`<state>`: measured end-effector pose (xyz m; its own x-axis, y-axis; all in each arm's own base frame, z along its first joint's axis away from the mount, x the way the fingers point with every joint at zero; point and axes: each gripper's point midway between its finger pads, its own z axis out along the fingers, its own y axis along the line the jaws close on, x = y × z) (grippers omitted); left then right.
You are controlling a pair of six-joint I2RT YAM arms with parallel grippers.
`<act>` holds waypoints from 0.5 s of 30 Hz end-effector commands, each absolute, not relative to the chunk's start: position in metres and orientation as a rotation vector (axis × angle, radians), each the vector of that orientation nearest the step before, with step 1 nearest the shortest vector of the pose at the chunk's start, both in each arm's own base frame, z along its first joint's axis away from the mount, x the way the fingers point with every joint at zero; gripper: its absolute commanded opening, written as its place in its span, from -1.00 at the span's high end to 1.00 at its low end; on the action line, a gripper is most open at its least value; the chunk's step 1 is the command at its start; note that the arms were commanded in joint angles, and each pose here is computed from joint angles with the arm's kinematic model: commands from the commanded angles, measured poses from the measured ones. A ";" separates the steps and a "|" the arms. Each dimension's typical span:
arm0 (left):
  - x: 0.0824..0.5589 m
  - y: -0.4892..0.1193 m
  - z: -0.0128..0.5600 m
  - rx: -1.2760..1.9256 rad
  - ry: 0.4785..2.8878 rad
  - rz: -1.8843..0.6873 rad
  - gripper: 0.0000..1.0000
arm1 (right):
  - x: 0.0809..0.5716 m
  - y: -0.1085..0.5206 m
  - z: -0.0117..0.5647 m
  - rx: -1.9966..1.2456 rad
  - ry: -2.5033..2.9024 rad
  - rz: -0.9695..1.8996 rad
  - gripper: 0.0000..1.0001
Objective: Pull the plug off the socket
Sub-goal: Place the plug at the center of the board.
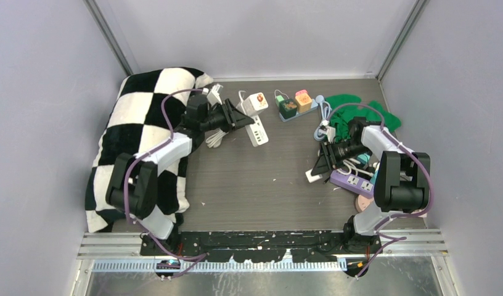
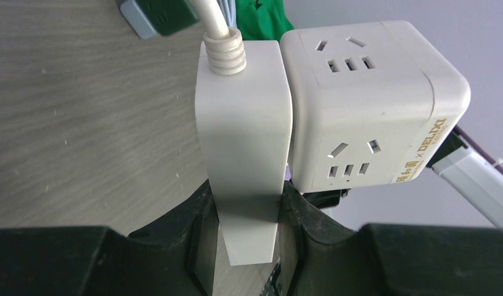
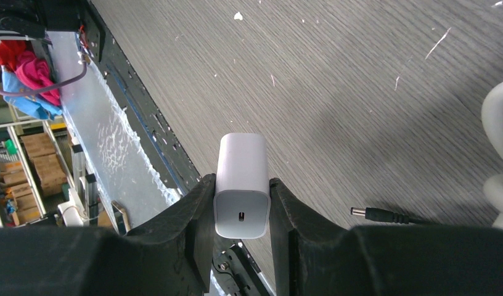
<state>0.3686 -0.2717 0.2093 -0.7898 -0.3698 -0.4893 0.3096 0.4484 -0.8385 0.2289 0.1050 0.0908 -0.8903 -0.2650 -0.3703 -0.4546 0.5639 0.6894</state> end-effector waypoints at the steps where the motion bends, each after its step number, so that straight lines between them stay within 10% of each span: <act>1: 0.398 -0.283 0.267 0.063 1.858 -1.489 1.00 | 0.241 0.109 0.102 -0.626 2.515 1.272 0.98; 15: 0.468 -0.296 0.271 -0.006 1.843 -1.562 0.99 | 0.252 0.154 0.089 -1.142 2.307 1.225 0.98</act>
